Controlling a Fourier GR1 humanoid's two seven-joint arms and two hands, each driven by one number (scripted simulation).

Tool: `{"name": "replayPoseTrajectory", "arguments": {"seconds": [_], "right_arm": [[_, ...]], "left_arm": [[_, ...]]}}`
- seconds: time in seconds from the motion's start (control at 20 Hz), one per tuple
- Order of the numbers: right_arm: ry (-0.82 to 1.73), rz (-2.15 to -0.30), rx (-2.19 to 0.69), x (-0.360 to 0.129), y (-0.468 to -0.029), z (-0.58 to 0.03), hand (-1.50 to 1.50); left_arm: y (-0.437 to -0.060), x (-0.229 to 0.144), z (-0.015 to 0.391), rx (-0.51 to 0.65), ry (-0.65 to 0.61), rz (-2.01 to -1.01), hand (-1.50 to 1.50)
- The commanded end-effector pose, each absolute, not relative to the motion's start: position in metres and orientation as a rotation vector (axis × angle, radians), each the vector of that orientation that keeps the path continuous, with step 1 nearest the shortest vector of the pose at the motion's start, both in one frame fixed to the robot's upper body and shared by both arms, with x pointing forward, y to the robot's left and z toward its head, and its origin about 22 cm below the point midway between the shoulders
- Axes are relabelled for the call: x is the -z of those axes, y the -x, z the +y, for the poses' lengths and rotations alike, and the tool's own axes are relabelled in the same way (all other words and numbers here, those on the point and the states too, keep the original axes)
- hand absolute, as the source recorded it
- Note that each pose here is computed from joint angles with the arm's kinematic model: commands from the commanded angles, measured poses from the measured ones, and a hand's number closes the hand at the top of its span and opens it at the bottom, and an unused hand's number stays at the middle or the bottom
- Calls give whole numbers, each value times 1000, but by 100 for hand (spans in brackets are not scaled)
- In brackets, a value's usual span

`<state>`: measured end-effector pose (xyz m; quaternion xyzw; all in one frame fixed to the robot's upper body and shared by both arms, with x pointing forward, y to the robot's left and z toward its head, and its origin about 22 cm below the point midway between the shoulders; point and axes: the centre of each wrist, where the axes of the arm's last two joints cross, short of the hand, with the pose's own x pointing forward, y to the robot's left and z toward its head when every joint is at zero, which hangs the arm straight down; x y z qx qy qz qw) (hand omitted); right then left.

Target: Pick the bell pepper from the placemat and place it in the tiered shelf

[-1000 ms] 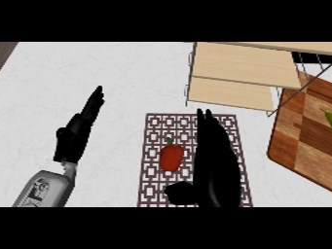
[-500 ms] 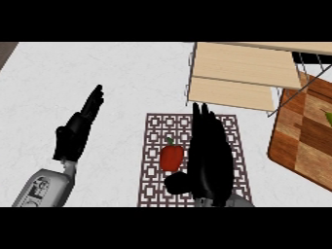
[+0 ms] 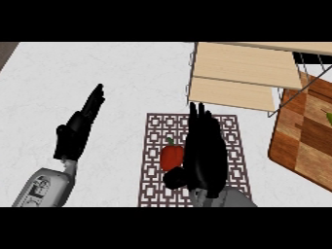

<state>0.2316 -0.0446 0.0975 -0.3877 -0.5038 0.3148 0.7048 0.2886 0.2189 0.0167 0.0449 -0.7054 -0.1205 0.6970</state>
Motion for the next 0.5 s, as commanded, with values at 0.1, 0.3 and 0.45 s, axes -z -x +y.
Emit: {"name": "replayPoseTrajectory", "arguments": {"seconds": [0.1,0.3,0.45], "right_arm": [[898,-905,-562,-88,-235,-35,-150],[885,-898,-592,-91,-232,-35,-150],[895,-884,-588,-85,-239,-32,-150]], "left_arm": [[-291,-18,227,261,-114,-1587,0],[-289,-12,210,273,-99,-1580,0],[-294,-24,217,273,-108,-1596,0]]}}
